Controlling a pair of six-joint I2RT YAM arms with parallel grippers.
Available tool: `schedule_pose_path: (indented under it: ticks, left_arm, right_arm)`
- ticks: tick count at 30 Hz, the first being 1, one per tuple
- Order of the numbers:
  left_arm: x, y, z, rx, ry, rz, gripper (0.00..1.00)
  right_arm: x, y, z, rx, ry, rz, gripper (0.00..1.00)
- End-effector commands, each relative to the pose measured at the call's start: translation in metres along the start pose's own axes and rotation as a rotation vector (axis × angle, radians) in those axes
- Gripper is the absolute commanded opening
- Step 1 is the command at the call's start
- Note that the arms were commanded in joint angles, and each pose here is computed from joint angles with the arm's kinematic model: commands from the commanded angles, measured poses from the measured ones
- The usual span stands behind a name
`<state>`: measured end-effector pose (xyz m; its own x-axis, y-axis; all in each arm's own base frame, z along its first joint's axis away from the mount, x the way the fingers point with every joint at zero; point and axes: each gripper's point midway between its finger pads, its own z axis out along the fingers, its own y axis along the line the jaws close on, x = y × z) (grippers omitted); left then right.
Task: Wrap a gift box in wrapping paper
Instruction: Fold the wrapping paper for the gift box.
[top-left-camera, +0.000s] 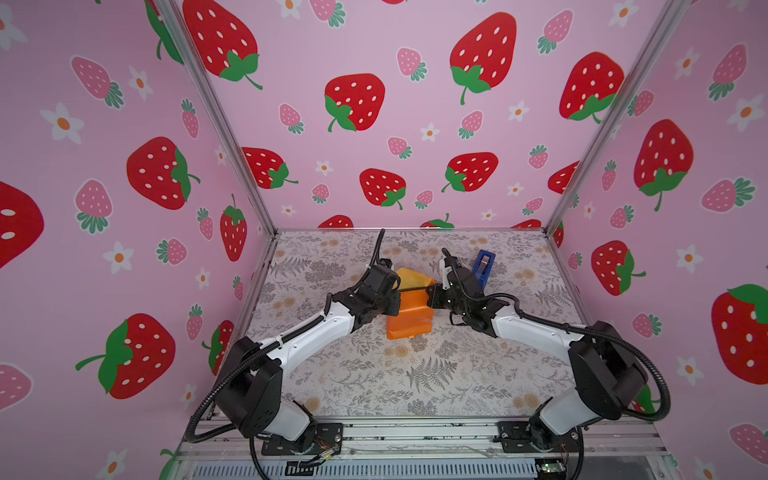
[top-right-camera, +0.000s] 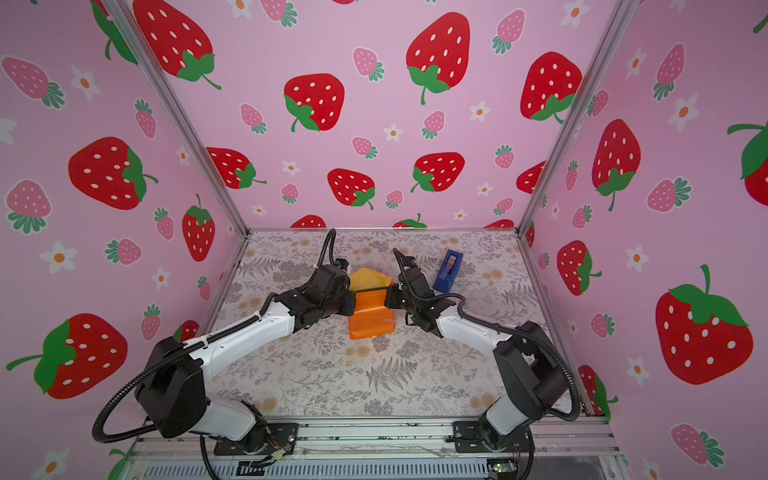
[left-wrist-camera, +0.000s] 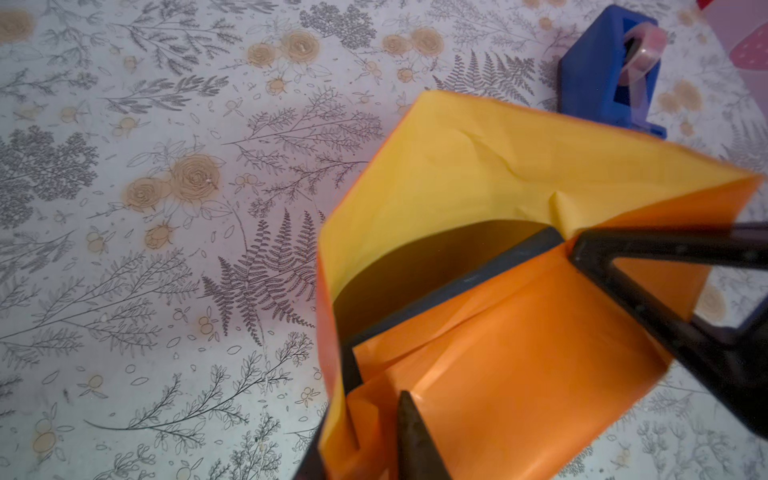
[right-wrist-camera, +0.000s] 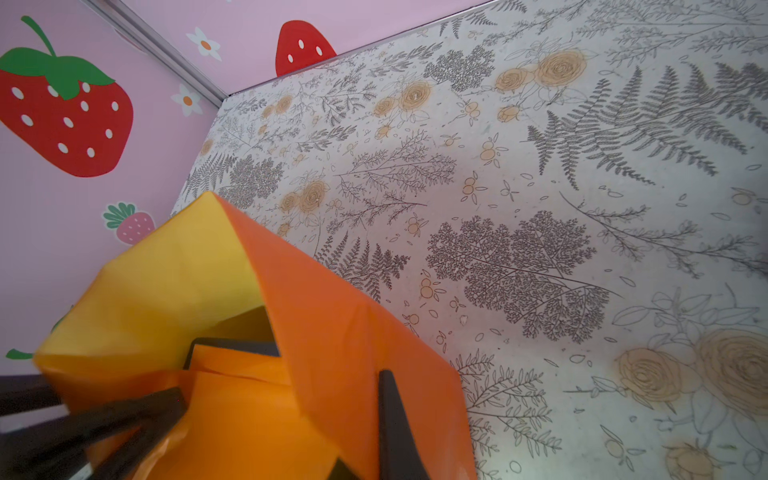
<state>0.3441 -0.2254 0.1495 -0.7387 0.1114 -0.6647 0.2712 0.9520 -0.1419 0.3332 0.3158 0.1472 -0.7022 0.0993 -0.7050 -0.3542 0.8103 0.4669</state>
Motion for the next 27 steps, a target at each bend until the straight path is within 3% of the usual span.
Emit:
schedule_pose_path:
  ticks: [1,4,9,15,18,27]
  left_arm:
    - [-0.001,-0.014,0.007,0.044,0.008,0.004,0.12]
    - [-0.005,-0.017,0.001,0.054,-0.004,0.007,0.15]
    - [-0.027,-0.003,-0.032,0.011,-0.096,0.005,0.4]
    - [-0.047,0.037,-0.064,-0.028,-0.209,-0.114,0.45]
    - [-0.041,0.053,-0.054,0.003,-0.197,-0.2,0.45]
    - [-0.01,0.044,-0.011,0.164,-0.216,-0.345,0.46]
  right_arm:
    - [0.042,-0.021,0.0,0.073,0.132,0.015,0.0]
    - [0.044,-0.022,0.0,0.078,0.135,0.013,0.0]
    - [0.042,-0.024,-0.001,0.085,0.128,0.007,0.0]
    - [0.045,-0.026,-0.001,0.09,0.135,0.001,0.0]
    - [0.045,-0.025,-0.001,0.088,0.134,0.003,0.0]
    - [0.042,-0.022,0.0,0.081,0.133,0.005,0.0]
